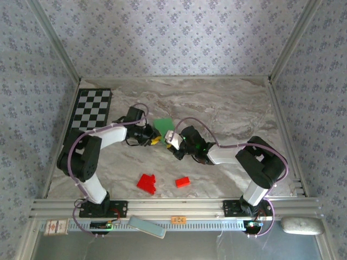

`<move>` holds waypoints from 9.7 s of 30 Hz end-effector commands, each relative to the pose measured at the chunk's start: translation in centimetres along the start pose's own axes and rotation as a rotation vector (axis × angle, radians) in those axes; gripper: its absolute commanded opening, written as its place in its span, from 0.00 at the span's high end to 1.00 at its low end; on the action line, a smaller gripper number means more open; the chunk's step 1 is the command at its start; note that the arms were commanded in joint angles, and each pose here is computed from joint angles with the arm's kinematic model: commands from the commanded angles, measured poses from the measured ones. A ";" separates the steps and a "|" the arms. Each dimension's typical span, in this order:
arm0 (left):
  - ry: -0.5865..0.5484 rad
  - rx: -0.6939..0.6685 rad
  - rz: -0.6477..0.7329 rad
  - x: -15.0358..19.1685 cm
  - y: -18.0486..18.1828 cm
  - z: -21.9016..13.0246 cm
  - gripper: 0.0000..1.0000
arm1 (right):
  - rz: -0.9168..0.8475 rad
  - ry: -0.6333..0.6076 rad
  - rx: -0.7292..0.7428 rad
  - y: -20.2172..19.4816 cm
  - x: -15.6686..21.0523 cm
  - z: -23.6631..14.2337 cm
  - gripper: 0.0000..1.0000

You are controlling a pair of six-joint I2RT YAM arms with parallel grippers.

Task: Fold a paper plane with a square sheet of paper (pick it up from the middle)
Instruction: Third fold the triangle at the center of the table.

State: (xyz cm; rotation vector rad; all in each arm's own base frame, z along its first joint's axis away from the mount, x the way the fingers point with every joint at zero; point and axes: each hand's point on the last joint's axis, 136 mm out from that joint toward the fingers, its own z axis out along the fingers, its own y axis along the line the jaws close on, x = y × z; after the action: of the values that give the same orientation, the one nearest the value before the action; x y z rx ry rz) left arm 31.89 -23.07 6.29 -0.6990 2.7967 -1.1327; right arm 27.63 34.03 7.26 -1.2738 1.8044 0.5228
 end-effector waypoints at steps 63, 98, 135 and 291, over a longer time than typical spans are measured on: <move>0.062 -0.348 0.198 -3.0 3.4 5.4 0.92 | 0.489 0.296 0.121 -2.3 3.0 2.6 1.00; 0.063 -0.346 0.202 -3.0 3.2 5.6 0.92 | 0.518 0.382 0.153 -2.4 3.9 2.7 1.00; -0.122 0.088 -0.006 -1.5 -2.8 -1.8 0.73 | 0.565 0.462 0.138 -1.9 6.3 3.0 1.00; 0.008 -0.317 -0.187 3.1 9.3 4.4 1.00 | 0.777 0.582 -0.132 1.7 4.0 2.4 0.90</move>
State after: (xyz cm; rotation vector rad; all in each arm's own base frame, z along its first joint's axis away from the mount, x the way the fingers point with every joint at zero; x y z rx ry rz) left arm 29.39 -24.27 1.76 -0.8583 2.8782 -1.0067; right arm 26.89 35.09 3.56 -0.7986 2.7653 0.8014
